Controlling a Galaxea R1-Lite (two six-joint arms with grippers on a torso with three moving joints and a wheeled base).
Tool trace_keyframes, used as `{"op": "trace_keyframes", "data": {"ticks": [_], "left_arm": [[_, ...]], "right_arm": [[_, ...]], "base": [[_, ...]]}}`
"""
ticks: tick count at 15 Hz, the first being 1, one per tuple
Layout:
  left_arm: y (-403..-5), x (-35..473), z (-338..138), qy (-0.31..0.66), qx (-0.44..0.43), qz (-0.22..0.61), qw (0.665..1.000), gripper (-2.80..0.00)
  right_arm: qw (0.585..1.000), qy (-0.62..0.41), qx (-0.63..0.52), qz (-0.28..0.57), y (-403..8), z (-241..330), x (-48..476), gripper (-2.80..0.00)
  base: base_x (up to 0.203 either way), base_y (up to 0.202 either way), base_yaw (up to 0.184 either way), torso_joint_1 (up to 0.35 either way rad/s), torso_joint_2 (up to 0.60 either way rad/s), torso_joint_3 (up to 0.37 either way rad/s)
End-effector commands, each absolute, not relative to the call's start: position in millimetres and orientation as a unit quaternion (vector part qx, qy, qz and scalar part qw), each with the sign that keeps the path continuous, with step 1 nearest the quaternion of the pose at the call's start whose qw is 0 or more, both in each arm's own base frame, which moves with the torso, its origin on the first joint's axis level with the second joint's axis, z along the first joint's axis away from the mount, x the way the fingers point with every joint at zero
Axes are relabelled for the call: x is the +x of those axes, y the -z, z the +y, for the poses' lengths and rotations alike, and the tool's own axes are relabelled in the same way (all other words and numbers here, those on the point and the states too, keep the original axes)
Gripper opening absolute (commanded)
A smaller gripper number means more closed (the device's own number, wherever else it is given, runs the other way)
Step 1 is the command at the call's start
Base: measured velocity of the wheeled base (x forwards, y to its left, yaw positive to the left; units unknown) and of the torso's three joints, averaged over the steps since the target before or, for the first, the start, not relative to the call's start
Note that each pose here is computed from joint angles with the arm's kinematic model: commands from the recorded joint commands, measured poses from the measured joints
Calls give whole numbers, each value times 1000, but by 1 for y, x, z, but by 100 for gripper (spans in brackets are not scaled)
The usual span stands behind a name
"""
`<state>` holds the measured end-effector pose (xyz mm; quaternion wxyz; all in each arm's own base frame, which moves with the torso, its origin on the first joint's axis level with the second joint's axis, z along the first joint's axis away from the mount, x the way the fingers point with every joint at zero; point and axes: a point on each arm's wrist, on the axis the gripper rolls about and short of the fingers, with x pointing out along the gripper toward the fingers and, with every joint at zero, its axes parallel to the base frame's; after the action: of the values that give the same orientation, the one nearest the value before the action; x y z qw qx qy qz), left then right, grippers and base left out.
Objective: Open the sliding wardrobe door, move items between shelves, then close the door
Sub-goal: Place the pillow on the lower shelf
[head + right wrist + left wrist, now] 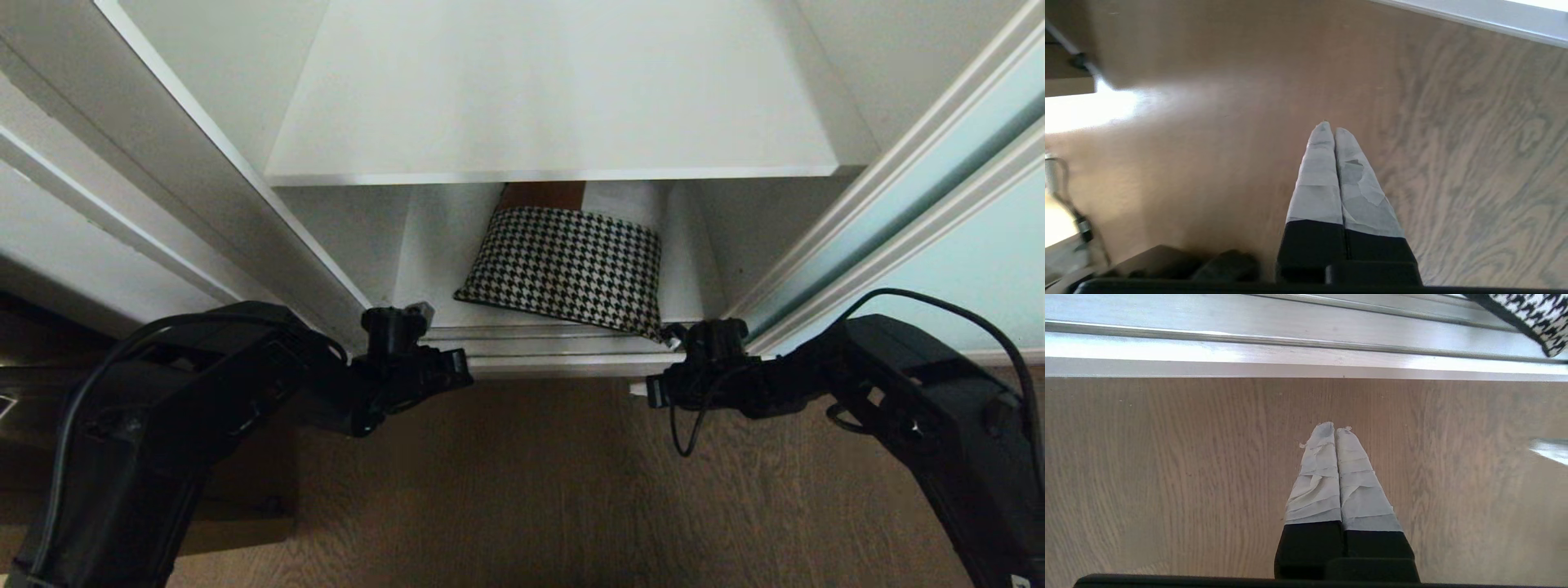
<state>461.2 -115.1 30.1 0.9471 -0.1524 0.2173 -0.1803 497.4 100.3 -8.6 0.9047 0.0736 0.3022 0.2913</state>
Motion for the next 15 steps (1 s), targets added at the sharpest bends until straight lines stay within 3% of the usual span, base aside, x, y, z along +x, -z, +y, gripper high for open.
{"op": "trace_keyframes", "data": {"ticks": [1, 11, 15], "left_arm": [[-26, 463, -100, 194, -163, 209, 945, -280], [-8, 455, -105, 209, -160, 208, 942, -280], [-16, 450, -105, 218, -163, 160, 949, -280]], "right_arm": [[904, -283, 76, 311, 31, 95, 505, -280], [920, -259, 69, 287, 28, 91, 531, -280], [950, -226, 49, 210, 15, 95, 539, -280]], "base": [[0, 0, 0, 0, 0, 0], [0, 0, 0, 0, 0, 0], [0, 0, 0, 0, 0, 0]]}}
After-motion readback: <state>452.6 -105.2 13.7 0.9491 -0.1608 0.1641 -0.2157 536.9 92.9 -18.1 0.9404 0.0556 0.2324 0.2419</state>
